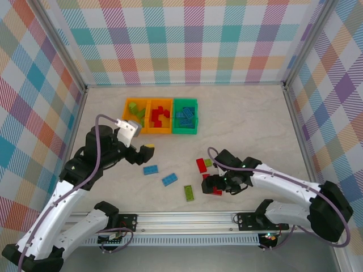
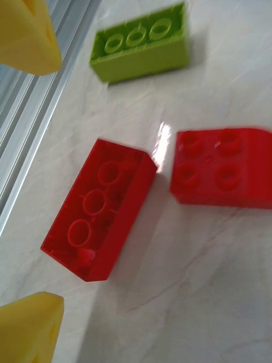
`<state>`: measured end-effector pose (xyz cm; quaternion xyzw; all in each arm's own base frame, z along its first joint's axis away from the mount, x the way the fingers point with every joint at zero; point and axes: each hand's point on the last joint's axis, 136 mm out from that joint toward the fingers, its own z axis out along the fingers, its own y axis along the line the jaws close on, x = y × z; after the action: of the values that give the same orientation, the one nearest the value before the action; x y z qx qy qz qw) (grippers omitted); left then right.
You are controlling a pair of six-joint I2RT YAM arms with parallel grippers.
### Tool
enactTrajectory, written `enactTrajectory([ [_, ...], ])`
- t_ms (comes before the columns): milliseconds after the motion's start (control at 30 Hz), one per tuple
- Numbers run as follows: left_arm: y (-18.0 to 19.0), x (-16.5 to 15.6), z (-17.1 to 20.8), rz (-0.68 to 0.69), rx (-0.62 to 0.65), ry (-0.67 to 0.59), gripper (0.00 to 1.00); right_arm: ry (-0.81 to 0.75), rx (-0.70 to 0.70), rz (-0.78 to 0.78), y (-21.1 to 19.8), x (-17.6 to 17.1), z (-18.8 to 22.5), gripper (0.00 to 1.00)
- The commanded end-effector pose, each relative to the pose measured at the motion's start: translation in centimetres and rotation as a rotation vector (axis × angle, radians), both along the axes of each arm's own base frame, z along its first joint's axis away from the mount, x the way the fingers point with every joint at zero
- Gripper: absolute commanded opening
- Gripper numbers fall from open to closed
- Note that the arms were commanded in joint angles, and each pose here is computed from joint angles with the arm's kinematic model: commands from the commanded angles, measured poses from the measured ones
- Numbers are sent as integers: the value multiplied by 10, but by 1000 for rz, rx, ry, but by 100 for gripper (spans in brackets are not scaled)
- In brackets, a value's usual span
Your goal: Sort the legos into containers by color
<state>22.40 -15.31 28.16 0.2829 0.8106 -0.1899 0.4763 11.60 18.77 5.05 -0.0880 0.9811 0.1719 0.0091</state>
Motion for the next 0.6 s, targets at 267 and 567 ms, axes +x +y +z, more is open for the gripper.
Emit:
enactTrajectory([
  [267, 3, -19, -22, -60, 28, -30, 100, 62, -125, -52, 6, 0, -20, 97],
  [567, -12, -38, -29, -214, 34, -13, 100, -13, -365, -185, 3, 22, -38, 93],
])
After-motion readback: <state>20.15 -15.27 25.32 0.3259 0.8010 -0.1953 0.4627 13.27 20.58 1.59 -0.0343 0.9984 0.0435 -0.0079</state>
